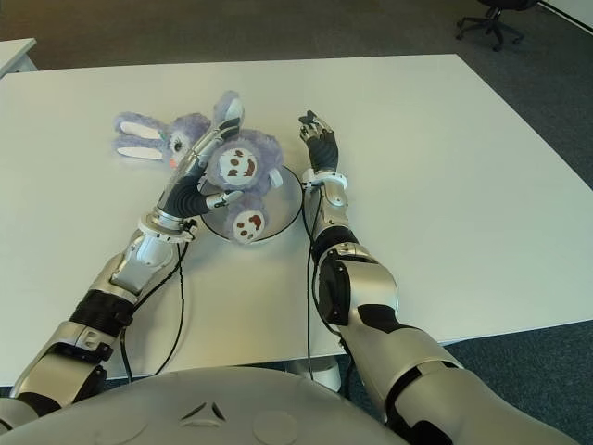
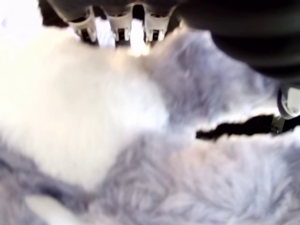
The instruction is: Put the doll into the plate.
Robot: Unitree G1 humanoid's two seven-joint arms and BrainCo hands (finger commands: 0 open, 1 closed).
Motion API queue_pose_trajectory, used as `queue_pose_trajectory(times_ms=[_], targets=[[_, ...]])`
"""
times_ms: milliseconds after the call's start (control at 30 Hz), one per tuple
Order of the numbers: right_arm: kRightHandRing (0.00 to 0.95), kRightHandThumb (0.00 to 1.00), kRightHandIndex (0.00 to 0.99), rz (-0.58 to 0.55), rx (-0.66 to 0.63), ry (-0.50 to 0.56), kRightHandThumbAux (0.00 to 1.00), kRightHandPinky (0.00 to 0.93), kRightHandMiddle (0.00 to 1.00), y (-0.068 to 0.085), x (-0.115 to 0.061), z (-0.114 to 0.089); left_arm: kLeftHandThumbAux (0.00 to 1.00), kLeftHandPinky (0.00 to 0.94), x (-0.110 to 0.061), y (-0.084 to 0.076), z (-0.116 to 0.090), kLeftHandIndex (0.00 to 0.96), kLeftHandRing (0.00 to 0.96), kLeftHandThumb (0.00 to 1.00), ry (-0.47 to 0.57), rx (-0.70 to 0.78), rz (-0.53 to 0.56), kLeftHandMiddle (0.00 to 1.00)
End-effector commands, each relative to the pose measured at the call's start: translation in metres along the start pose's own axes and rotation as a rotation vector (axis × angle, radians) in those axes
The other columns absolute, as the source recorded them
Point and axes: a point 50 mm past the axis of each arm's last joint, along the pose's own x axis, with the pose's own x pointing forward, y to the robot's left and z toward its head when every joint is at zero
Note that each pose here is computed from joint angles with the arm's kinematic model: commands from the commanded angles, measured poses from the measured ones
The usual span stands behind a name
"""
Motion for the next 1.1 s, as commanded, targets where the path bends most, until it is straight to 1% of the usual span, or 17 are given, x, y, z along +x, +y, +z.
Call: queue_pose_trajectory(times_ms=[33, 167, 367, 1100], targets=[[0.076, 0.686, 0.396, -0.073, 0.031, 0.169, 0.738, 0.083, 0.100, -0.0161, -0.0242, -0.0411, 0.278, 0.000, -0.0437, -0.0180, -0.0182, 0.000, 0.070, 0.204, 0.167, -0.037, -0.022, 0.091], [0.071, 0.685, 0.396, -0.070, 0.026, 0.169, 0.739, 0.073, 0.097, -0.0160, -0.0241, -0.0410, 0.279, 0.000, -0.0448, -0.0172, -0.0197, 0.000, 0.082, 0.218, 0.163, -0.044, 0.008, 0.102], [0.078, 0.685, 0.396, -0.070, 0.028, 0.168, 0.738, 0.088, 0.103, -0.0161, -0.0241, -0.0409, 0.272, 0.000, -0.0459, -0.0165, -0.0215, 0.000, 0.082, 0.224, 0.161, -0.048, 0.024, 0.102], [0.074, 0.686, 0.396, -0.072, 0.031, 0.167, 0.738, 0.081, 0.100, -0.0152, -0.0230, -0.0399, 0.273, 0.000, -0.0475, -0.0148, -0.0258, 0.000, 0.071, 0.225, 0.159, -0.039, 0.023, 0.094]])
